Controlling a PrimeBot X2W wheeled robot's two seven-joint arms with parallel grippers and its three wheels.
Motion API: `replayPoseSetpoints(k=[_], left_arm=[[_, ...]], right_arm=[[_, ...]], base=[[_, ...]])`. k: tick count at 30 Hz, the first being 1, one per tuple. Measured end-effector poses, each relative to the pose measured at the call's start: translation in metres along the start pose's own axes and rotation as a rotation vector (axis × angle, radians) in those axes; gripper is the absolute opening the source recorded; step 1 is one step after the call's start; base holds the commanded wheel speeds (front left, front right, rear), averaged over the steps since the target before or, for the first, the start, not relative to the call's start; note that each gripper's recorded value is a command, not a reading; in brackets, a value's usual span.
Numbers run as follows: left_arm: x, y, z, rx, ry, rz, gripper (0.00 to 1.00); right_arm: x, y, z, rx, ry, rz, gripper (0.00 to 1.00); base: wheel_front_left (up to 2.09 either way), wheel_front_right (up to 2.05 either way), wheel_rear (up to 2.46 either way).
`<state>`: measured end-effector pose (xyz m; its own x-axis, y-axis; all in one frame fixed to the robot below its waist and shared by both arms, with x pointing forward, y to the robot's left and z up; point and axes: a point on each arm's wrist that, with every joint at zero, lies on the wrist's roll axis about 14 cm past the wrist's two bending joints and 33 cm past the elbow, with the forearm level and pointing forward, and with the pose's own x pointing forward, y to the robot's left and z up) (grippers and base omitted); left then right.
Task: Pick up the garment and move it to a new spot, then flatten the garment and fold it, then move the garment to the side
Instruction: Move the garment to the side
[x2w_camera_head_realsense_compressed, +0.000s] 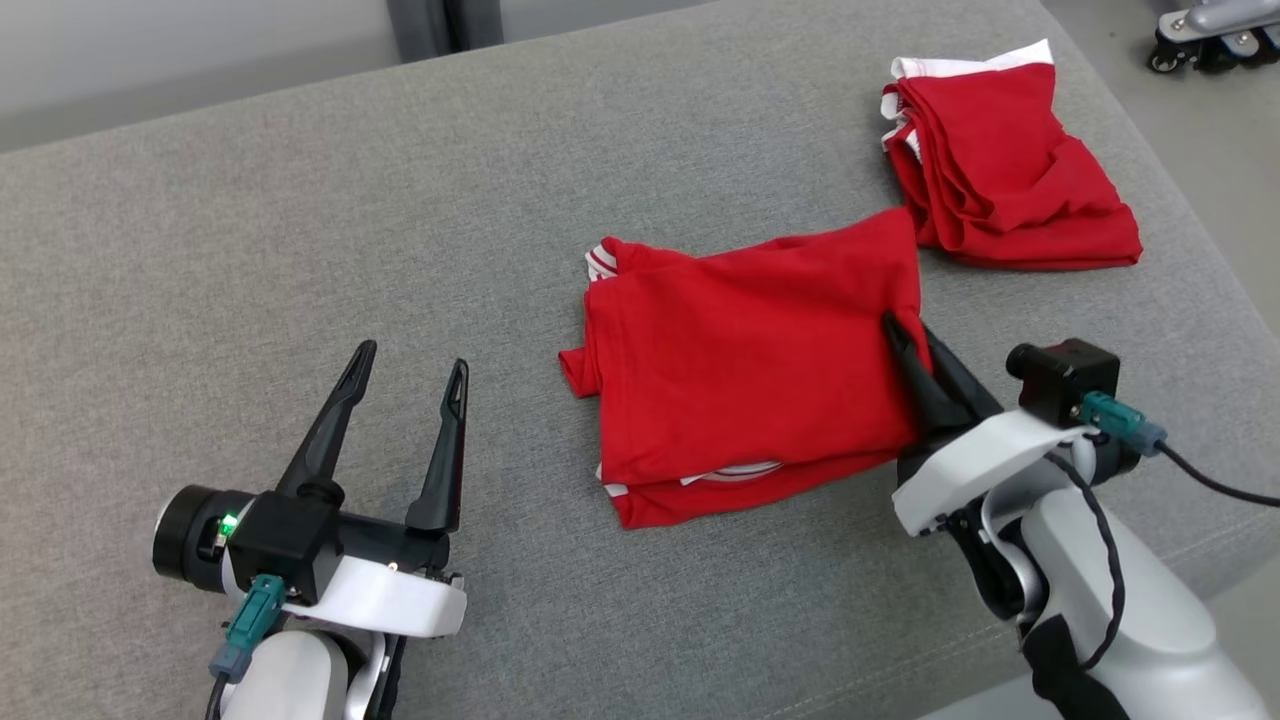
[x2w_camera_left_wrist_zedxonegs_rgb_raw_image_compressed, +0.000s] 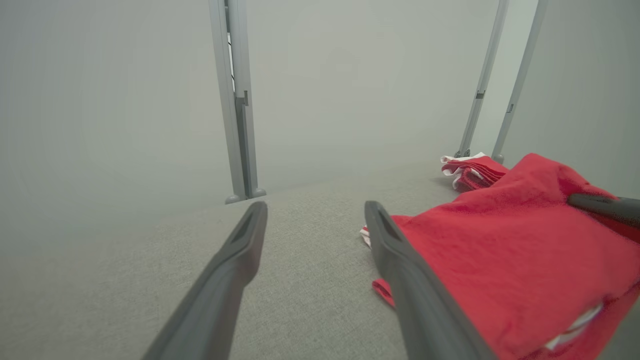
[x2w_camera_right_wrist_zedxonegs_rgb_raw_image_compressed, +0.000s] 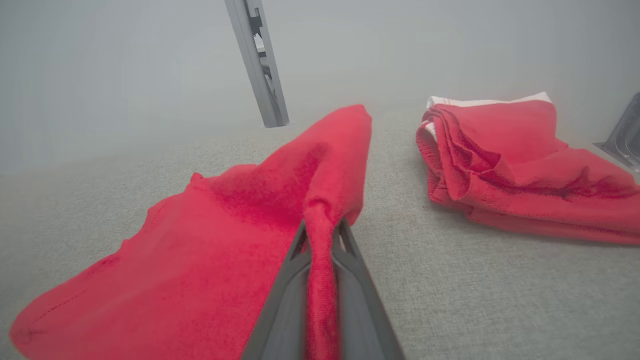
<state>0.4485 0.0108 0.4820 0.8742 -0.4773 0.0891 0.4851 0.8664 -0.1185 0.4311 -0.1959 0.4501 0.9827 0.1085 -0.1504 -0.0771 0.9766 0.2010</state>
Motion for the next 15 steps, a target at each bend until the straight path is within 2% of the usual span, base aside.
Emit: replayPoseSetpoints(k=[10,15], left_arm=[[0.011,0.012,0.023,0.030,-0.092,0.002,1.00],[0.015,0.022,0.031,0.036,-0.129,0.020,1.00]], right_arm=[[0.041,-0.020,0.036,-0.164,-0.052,0.017,0.00],[0.063,-0.045,0.059,-0.252,-0.086,-0.013,0.00]], base=[[0.00,0.00,0.00],[0.00,0.00,0.00]])
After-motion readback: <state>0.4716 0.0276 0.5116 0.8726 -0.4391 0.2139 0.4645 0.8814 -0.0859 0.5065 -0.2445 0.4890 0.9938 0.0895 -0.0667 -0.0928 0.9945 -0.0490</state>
